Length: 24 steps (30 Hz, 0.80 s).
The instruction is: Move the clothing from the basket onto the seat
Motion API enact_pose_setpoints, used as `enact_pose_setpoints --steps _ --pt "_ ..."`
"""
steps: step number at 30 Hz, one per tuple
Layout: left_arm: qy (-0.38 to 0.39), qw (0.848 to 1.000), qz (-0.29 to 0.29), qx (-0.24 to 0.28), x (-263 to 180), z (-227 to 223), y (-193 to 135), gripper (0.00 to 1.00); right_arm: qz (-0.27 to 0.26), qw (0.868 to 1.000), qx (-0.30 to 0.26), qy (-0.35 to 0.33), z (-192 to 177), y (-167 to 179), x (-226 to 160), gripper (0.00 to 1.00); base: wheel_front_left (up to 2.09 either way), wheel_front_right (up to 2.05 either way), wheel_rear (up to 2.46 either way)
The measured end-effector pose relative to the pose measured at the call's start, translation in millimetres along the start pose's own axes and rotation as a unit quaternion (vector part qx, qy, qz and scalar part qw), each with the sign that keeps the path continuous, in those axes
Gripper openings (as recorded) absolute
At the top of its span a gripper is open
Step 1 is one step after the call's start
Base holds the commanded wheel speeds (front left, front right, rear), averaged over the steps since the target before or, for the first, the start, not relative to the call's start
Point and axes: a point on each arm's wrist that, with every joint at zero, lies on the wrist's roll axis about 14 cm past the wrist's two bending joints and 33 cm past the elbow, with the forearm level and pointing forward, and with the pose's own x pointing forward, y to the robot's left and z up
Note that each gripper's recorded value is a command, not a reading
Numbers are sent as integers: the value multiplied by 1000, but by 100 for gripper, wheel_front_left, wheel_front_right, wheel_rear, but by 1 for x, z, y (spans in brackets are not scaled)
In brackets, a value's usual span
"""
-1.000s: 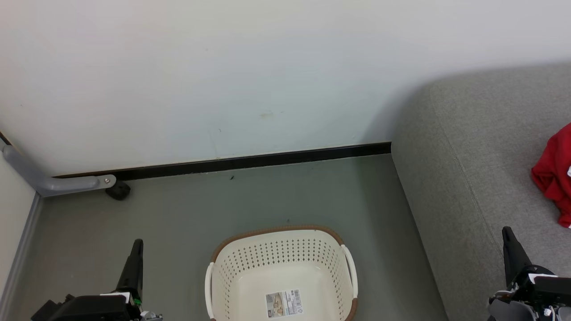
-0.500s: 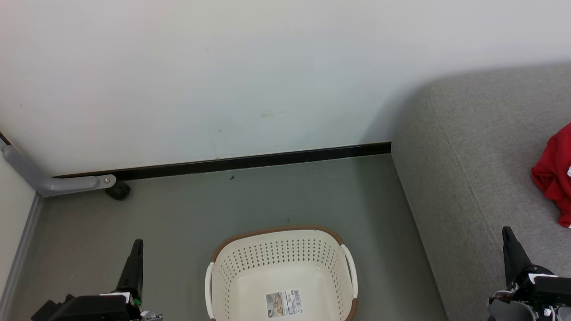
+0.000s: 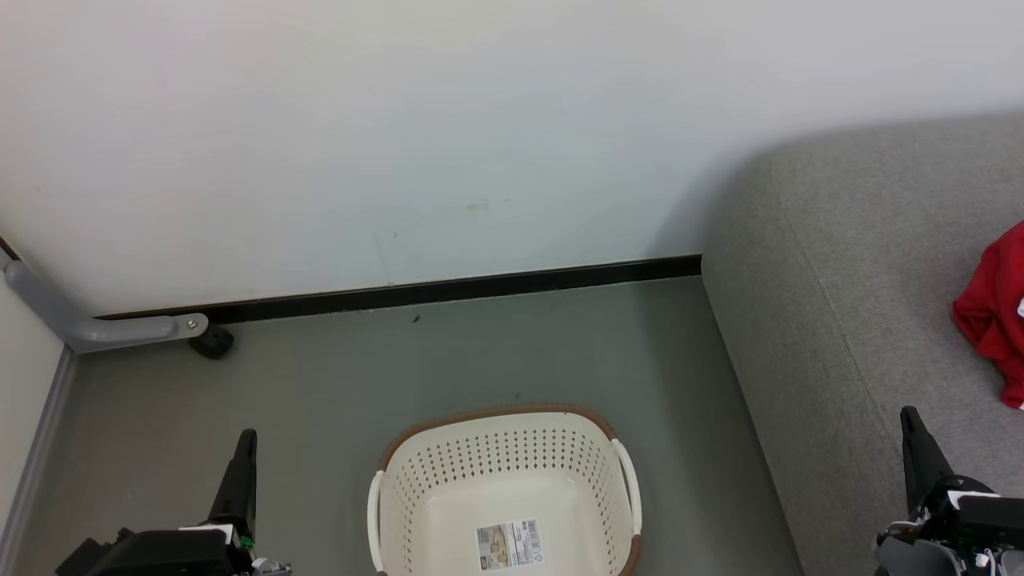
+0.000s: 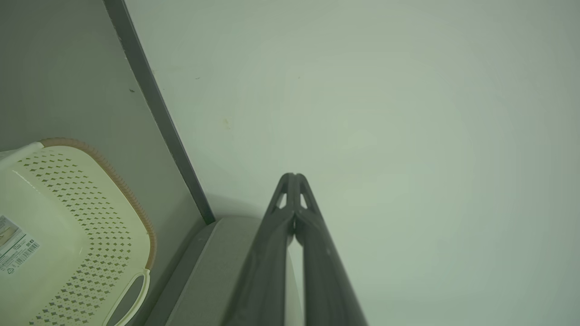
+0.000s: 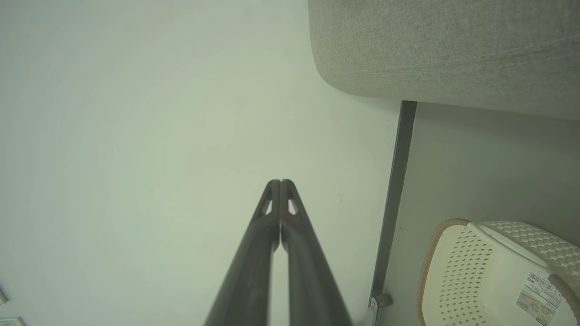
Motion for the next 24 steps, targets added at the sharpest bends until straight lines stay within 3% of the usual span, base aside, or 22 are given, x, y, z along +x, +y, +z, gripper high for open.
enact_pose_setpoints --steps 24 --pt "0 1000 0 0 0 0 0 0 0 1000 0 0 0 0 0 0 0 0 0"
